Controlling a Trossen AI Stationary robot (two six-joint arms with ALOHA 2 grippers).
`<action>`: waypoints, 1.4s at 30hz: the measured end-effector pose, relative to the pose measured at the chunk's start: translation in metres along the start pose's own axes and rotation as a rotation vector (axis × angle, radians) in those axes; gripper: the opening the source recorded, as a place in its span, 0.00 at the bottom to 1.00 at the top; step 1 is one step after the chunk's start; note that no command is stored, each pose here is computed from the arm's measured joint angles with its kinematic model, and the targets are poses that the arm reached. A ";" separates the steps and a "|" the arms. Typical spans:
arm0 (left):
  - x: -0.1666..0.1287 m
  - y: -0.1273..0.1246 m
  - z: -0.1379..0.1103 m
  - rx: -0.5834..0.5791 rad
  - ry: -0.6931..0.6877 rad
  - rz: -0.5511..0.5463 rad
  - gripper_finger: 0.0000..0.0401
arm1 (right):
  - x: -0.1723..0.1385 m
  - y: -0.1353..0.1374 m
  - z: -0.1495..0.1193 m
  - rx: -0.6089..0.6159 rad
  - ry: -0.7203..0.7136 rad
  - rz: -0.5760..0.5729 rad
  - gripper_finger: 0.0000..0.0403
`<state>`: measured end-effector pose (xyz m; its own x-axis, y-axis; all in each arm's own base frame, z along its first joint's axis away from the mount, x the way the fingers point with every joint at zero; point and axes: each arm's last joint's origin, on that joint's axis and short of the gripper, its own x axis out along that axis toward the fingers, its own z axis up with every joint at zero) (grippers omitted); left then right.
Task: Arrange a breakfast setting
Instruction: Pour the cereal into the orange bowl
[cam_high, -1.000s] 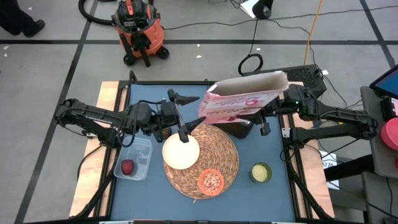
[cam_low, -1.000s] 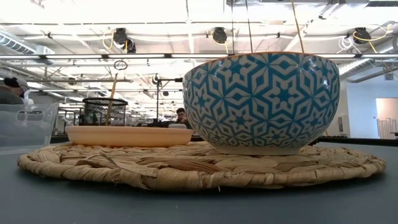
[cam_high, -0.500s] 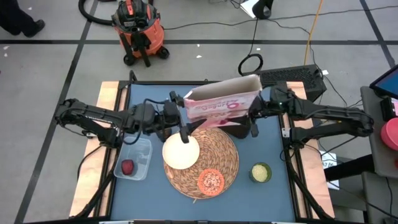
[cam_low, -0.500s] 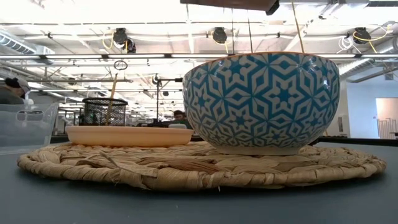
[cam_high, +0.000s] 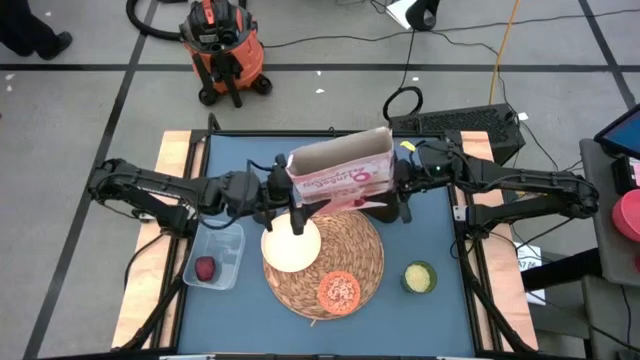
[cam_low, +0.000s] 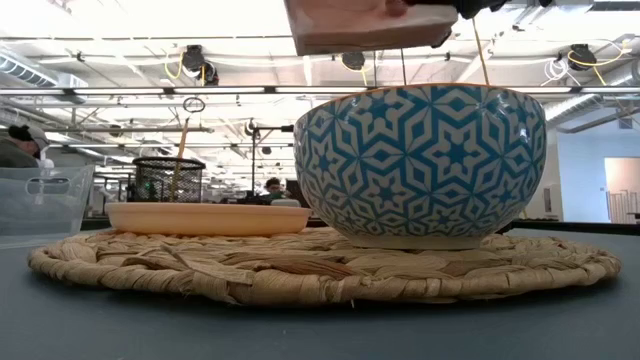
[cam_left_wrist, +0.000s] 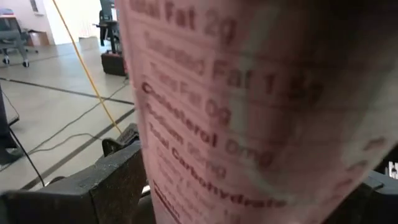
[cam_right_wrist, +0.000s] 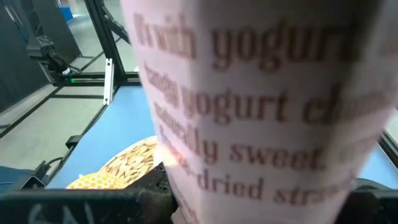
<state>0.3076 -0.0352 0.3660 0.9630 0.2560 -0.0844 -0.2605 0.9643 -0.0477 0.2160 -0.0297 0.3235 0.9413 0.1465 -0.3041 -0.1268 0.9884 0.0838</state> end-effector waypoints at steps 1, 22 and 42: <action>0.000 0.000 -0.001 0.002 0.010 0.000 0.92 | 0.000 0.000 0.000 0.000 0.001 0.000 0.32; 0.000 0.001 -0.007 -0.024 0.065 0.007 0.56 | 0.000 0.000 -0.005 -0.007 0.047 0.004 0.32; 0.000 0.000 -0.006 -0.029 0.062 0.002 0.15 | 0.000 0.000 -0.004 -0.008 0.042 0.003 0.35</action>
<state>0.3069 -0.0352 0.3597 0.9565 0.2526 -0.1458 -0.2654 0.9611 -0.0761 0.2148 -0.0292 0.3194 0.9269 0.1505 -0.3438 -0.1319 0.9883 0.0771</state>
